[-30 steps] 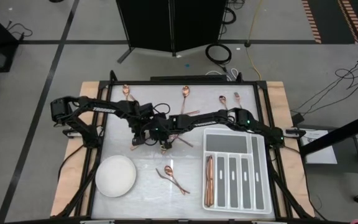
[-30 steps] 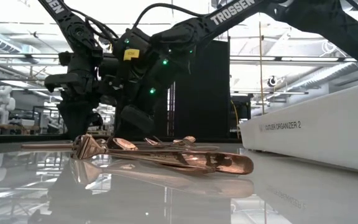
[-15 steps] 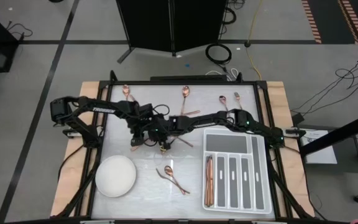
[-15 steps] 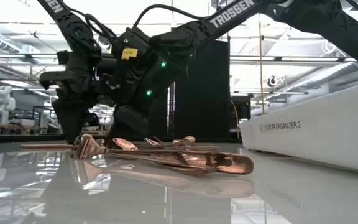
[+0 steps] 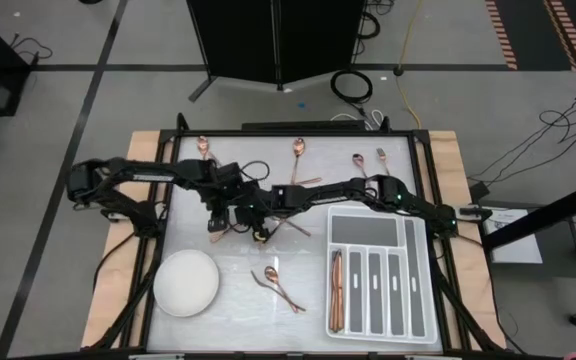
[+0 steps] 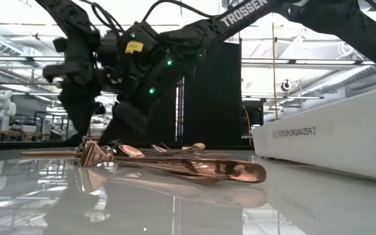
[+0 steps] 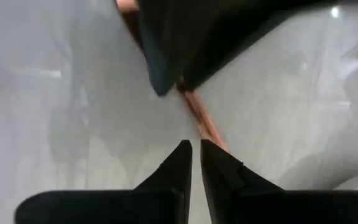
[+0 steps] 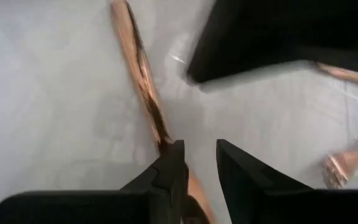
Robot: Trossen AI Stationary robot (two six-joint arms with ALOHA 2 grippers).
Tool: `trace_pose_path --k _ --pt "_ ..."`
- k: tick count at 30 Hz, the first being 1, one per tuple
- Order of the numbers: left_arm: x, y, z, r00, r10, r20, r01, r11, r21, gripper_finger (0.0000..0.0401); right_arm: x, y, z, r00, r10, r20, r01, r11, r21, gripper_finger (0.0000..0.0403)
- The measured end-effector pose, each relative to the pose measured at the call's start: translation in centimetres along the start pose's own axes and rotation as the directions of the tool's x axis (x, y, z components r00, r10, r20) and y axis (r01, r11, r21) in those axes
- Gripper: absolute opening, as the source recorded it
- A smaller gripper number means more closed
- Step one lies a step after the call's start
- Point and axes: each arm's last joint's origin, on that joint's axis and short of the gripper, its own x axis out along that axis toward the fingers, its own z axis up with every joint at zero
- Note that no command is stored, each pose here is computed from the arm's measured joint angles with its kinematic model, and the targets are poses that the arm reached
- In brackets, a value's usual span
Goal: Sort silverware
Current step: Put the brown knife in the white silverware organizer
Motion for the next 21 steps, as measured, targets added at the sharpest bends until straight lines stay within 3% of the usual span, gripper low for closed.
trace_pose_path --k 4,10,17,21 --pt "-1.6 -0.4 -0.3 0.994 0.065 0.083 -0.062 0.997 -0.041 0.0033 -0.7 0.7 0.7 0.998 0.064 0.015 -0.063 0.998 -0.030 0.0086" --pt "-2.9 -1.0 -2.0 0.988 0.118 0.103 -0.101 0.983 -0.155 0.0034 -3.1 0.0 2.7 0.976 0.167 0.138 -0.164 0.986 -0.039 0.0086" --pt "-4.5 -1.6 -2.9 0.963 0.220 0.152 -0.185 0.959 -0.215 0.0034 -3.1 -0.8 2.5 0.975 0.161 0.151 -0.158 0.987 -0.032 0.0086" --pt "-5.4 -0.8 -3.2 0.921 0.353 0.164 -0.294 0.907 -0.300 0.0047 -3.1 -1.2 2.4 0.976 0.153 0.156 -0.150 0.988 -0.026 0.0086"
